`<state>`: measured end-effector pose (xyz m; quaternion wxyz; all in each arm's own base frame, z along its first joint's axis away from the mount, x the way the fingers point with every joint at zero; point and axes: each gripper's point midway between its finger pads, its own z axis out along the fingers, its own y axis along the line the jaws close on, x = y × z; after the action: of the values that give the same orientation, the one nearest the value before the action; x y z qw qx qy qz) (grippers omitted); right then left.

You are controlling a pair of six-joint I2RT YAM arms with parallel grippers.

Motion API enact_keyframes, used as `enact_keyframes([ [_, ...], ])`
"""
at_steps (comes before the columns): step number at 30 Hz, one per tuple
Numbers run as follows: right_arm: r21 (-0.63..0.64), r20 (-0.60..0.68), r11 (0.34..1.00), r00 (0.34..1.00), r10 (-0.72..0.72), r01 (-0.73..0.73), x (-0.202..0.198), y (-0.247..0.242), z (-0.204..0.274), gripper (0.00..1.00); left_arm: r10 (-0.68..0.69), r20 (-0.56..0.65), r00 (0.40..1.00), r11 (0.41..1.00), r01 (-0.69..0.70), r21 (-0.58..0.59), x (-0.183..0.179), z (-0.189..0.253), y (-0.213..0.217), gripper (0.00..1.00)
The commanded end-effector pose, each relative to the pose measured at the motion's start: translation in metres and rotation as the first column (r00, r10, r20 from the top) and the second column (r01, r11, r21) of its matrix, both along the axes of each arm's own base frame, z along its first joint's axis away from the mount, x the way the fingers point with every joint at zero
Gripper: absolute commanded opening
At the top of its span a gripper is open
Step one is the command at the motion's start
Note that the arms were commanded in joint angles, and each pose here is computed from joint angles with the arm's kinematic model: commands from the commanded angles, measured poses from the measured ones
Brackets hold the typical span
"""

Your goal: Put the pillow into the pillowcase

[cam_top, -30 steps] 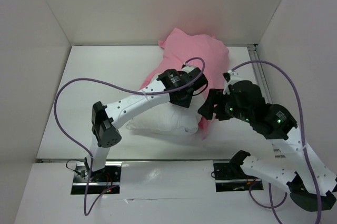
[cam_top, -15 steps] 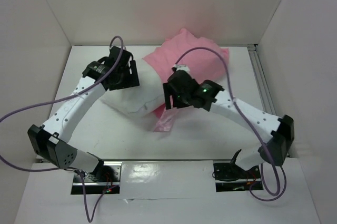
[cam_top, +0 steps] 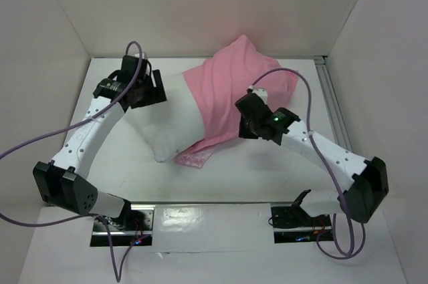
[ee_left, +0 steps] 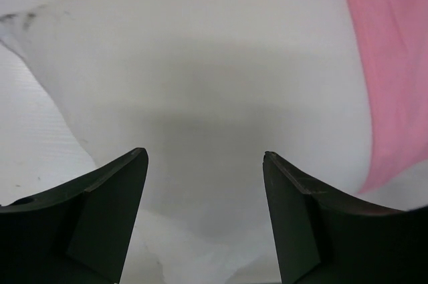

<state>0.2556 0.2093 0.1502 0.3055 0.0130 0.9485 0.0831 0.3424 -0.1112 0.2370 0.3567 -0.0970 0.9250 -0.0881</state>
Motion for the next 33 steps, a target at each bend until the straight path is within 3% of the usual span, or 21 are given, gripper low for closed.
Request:
enact_keyframes([
  [1, 0.063, 0.124, 0.996, 0.990, -0.065, 0.058, 0.006, -0.025, 0.046, 0.00, 0.133, 0.062, 0.989, 0.991, -0.132, -0.012, 0.034, 0.003, 0.035, 0.82],
  [4, 0.047, 0.131, 0.996, 0.988, -0.080, 0.074, 0.003, -0.043, 0.065, 0.00, 0.146, 0.064, 0.987, 0.989, -0.143, -0.045, 0.060, -0.016, 0.040, 0.82],
  [8, 0.063, 0.206, 0.995, 0.974, -0.094, 0.083, 0.010, -0.056, 0.113, 0.00, -0.012, -0.089, 0.996, 0.992, 0.001, -0.125, 0.063, -0.070, -0.010, 0.76],
  [11, 0.070, 0.260, 0.994, 0.961, -0.095, 0.079, 0.018, -0.063, 0.145, 0.00, -0.176, -0.136, 0.975, 0.972, 0.149, -0.183, 0.025, -0.079, -0.085, 0.73],
  [12, 0.053, 0.262, 0.996, 0.961, -0.089, 0.078, 0.021, -0.066, 0.148, 0.00, -0.256, -0.139, 0.957, 0.952, 0.224, -0.208, -0.001, -0.075, -0.125, 0.73],
  [15, 0.037, 0.270, 0.997, 0.960, -0.068, 0.060, 0.028, -0.064, 0.153, 0.00, -0.417, -0.096, 0.904, 0.890, 0.384, -0.244, -0.063, -0.047, -0.184, 0.73],
  [18, 0.043, 0.267, 0.999, 0.963, -0.043, 0.033, 0.037, -0.056, 0.153, 0.04, -0.399, -0.090, 0.912, 0.911, 0.383, -0.155, -0.088, -0.029, -0.174, 0.76],
  [19, 0.037, 0.248, 0.999, 0.969, -0.013, 0.003, 0.037, -0.051, 0.148, 0.09, -0.376, -0.093, 0.922, 0.923, 0.364, -0.125, -0.089, -0.026, -0.164, 0.76],
  [20, 0.051, 0.256, 0.999, 0.967, -0.008, -0.005, 0.039, -0.047, 0.150, 0.25, -0.354, -0.092, 0.931, 0.933, 0.346, -0.097, -0.090, -0.023, -0.154, 0.76],
  [21, 0.048, 0.253, 0.998, 0.967, 0.018, -0.031, 0.041, -0.040, 0.147, 0.53, -0.275, -0.093, 0.957, 0.961, 0.273, -0.039, -0.085, -0.026, -0.124, 0.77],
  [22, 0.036, 0.236, 0.998, 0.971, 0.048, -0.058, 0.039, -0.030, 0.138, 0.66, -0.221, -0.073, 0.972, 0.975, 0.218, -0.049, -0.077, -0.020, -0.104, 0.79],
  [25, 0.003, 0.176, 0.998, 0.983, 0.059, -0.060, 0.036, -0.011, 0.116, 0.90, -0.184, -0.074, 0.980, 0.982, 0.179, -0.062, -0.074, -0.029, -0.081, 0.81],
  [28, 0.011, 0.152, 0.999, 0.987, 0.047, -0.049, 0.035, 0.020, 0.095, 0.99, -0.143, -0.093, 0.985, 0.988, 0.137, -0.064, -0.067, -0.049, -0.061, 0.83],
  [32, -0.088, 0.104, 0.995, 0.994, -0.036, 0.045, 0.035, 0.038, 0.044, 0.99, -0.197, -0.072, 0.978, 0.975, 0.187, -0.120, -0.049, -0.065, -0.063, 0.85],
  [33, -0.179, 0.094, 0.979, 0.992, -0.084, 0.100, 0.041, 0.028, 0.019, 0.99, -0.197, -0.087, 0.977, 0.976, 0.186, -0.116, -0.043, -0.076, -0.066, 0.85],
])
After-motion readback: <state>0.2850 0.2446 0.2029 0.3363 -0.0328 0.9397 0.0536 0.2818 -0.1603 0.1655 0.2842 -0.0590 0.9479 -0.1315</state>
